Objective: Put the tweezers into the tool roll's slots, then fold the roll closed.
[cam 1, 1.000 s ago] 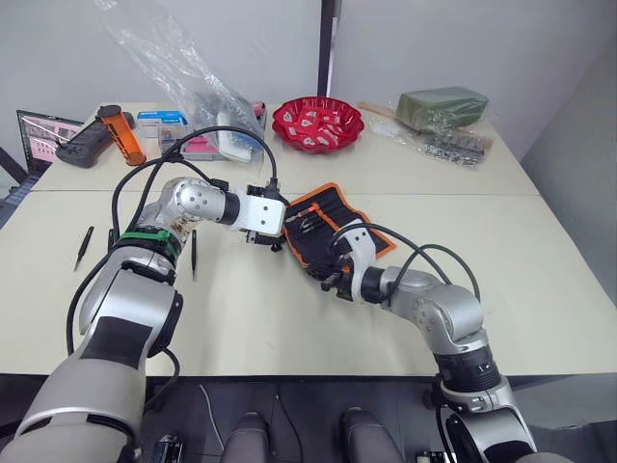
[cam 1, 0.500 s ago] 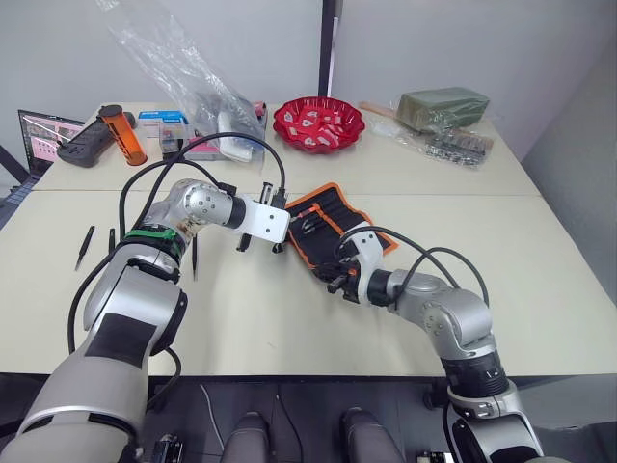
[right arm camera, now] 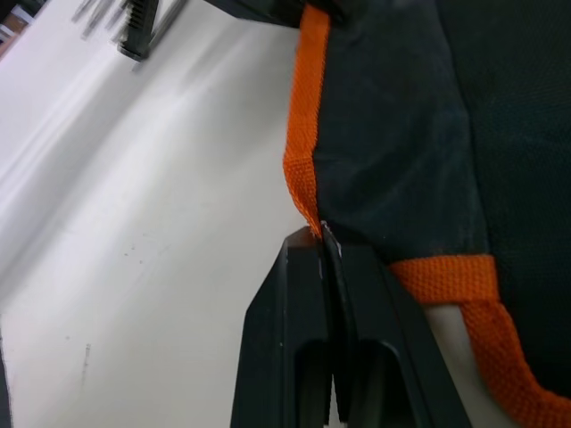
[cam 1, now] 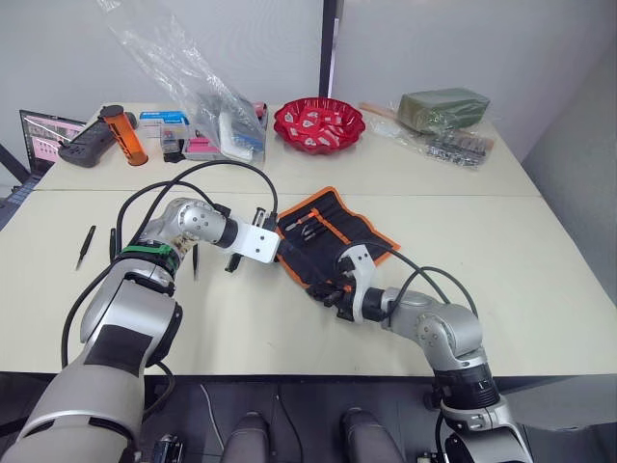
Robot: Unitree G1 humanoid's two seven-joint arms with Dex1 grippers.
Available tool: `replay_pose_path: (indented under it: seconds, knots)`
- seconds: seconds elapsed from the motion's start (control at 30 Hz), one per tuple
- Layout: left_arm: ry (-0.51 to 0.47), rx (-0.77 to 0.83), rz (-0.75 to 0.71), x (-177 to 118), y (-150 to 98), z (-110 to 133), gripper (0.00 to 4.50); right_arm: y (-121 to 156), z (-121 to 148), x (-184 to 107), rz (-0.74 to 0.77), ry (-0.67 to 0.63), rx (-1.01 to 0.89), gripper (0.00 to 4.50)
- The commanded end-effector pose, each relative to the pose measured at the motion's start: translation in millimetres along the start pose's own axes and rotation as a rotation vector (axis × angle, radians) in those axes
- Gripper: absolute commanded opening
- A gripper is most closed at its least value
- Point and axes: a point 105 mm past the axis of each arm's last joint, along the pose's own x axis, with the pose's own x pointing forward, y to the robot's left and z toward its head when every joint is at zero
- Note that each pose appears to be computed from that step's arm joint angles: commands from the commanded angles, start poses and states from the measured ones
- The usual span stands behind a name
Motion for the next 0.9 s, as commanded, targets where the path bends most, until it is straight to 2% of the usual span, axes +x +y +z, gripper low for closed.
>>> replay_pose_path:
  seconds: [0.03, 0.13, 0.3, 0.4, 0.5, 0.53, 0.63, 0.8, 0.83, 0.87, 0.9]
  knots:
    - [0.027, 0.019, -0.015, -2, -2, -4, 0.04, -7, -3, -6, -0.016, -0.002, 0.047, 0.00]
    - [0.032, 0.026, -0.010, -1, 0, -3, 0.00, 1, 9, -15, 0.049, -0.046, 0.053, 0.80]
    - [0.013, 0.038, -0.006, 1, 2, 2, 0.00, 16, 41, -36, 0.158, -0.172, 0.033, 2.65]
    - [0.011, 0.041, -0.006, 0, 2, 2, 0.00, 28, 64, -46, 0.227, -0.272, 0.029, 3.58]
    - [0.003, 0.031, 0.003, -1, 3, 2, 0.00, 21, 68, -38, 0.167, -0.260, -0.011, 3.58]
    - [0.001, 0.027, 0.005, -2, 4, 3, 0.00, 14, 69, -33, 0.124, -0.258, -0.011, 3.35]
    - [-0.011, 0.013, 0.006, -3, 5, 4, 0.00, -1, 67, -22, 0.048, -0.242, -0.008, 2.38]
    - [-0.041, -0.023, 0.019, -6, 7, 5, 0.00, -16, 48, -6, -0.022, -0.166, -0.043, 0.76]
    - [-0.051, -0.038, 0.030, -7, 8, 6, 0.00, -19, 41, -3, -0.032, -0.143, -0.049, 0.27]
    - [-0.063, -0.070, 0.042, -7, 10, 5, 0.00, -20, 36, 0, -0.033, -0.124, -0.050, 0.03]
    - [-0.074, -0.096, 0.047, -8, 10, 5, 0.00, -20, 29, 3, -0.032, -0.097, -0.037, 0.03]
